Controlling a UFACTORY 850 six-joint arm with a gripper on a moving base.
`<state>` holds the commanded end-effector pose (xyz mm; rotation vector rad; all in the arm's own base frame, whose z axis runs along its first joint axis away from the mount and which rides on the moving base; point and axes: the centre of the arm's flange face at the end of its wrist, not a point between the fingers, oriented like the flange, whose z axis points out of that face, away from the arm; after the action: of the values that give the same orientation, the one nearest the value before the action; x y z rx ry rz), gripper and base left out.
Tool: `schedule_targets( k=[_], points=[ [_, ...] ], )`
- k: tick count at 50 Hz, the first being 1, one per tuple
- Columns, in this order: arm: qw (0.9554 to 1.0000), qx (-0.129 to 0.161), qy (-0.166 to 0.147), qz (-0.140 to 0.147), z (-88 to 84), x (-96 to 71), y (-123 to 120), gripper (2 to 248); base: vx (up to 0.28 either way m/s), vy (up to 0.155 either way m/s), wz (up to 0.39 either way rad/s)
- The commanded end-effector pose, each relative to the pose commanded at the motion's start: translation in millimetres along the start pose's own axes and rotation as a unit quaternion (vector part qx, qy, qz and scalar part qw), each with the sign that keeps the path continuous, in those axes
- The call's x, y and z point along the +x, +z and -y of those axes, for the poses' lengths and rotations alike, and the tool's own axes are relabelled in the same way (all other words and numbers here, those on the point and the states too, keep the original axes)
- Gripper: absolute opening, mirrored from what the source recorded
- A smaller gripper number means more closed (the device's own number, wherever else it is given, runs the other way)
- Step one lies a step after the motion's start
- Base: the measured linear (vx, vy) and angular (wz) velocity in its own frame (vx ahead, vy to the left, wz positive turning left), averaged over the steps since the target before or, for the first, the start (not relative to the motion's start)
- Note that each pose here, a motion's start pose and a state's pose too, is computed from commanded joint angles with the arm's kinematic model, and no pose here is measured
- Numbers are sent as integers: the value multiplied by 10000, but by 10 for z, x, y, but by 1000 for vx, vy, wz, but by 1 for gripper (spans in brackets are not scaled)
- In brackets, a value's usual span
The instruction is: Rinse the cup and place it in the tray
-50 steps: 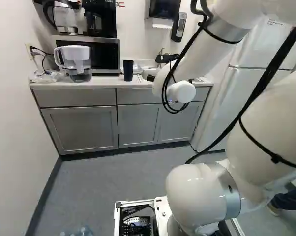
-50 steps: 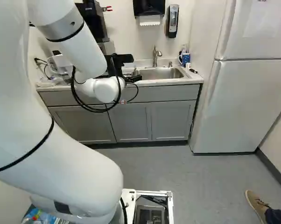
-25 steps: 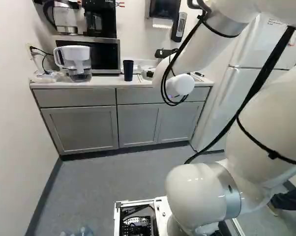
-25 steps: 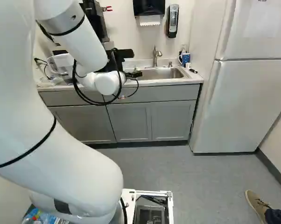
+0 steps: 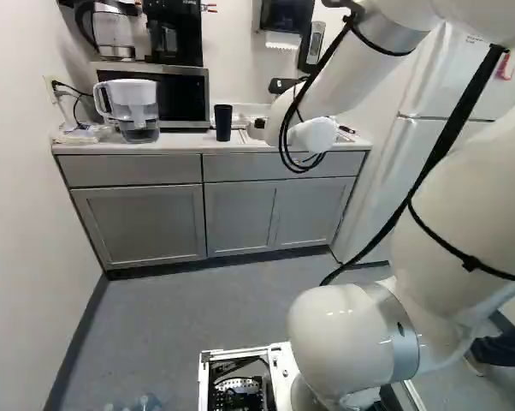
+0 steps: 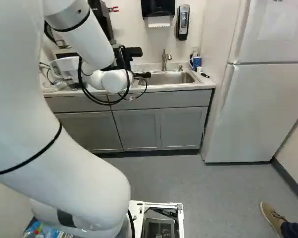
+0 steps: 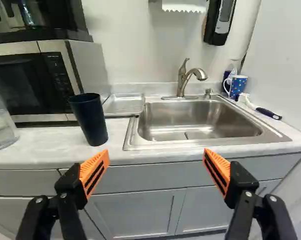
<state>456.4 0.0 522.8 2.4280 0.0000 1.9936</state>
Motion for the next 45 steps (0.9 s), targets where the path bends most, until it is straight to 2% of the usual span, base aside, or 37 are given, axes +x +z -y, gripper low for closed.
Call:
schedule_targets(
  k=[45],
  points=[
    [9997, -35, 8, 242, -32, 326, -135, 247, 0, 0, 0]
  ],
)
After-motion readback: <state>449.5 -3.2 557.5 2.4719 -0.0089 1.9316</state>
